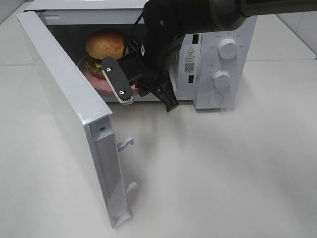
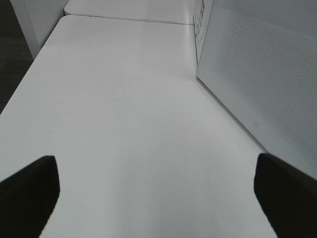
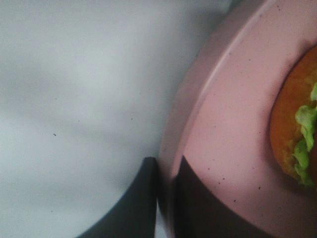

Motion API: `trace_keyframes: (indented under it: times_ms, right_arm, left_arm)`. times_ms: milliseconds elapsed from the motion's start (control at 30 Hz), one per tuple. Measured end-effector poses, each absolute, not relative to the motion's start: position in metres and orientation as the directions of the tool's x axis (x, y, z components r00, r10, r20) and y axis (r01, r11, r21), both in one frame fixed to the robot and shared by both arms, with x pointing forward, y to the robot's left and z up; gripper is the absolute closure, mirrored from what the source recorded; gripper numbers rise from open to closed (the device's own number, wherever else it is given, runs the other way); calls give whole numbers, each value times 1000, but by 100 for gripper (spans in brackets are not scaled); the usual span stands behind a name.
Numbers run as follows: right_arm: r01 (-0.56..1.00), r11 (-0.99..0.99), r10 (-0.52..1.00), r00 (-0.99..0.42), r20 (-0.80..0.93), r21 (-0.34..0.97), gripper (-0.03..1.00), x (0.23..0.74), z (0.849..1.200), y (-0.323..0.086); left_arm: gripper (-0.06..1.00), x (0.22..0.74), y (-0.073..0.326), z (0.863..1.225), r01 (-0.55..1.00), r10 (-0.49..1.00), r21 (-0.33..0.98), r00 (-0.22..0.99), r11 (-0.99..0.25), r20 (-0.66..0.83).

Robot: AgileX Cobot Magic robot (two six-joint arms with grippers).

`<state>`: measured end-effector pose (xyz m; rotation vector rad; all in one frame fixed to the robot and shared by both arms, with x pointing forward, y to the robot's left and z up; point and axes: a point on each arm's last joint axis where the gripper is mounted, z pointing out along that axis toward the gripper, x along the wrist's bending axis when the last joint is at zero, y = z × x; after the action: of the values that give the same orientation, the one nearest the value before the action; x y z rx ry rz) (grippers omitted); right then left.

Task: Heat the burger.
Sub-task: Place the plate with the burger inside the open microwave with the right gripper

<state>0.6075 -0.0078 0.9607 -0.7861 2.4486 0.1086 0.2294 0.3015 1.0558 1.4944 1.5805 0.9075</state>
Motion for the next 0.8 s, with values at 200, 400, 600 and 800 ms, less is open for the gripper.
trace_keyframes:
  times_ms: [200, 400, 600, 800]
  right_arm:
    - [-540, 838, -489, -682, -543, -77, 90, 618, 958, -2]
    - [-533, 843, -478, -675, -562, -76, 90, 630, 960, 8]
    - [-511, 857, -454, -693, -560, -64, 90, 637, 957, 13]
    - [-505, 861, -449, -696, -560, -62, 90, 646, 950, 20]
  left_arm:
    - [-4, 229, 301, 1056, 454, 998, 889, -21, 60, -57]
    - [-4, 229, 301, 1056, 454, 998, 889, -21, 60, -57]
    - [-4, 229, 301, 1056, 454, 998, 889, -21, 60, -57]
    - [-4, 229, 301, 1056, 454, 998, 889, -21, 60, -57]
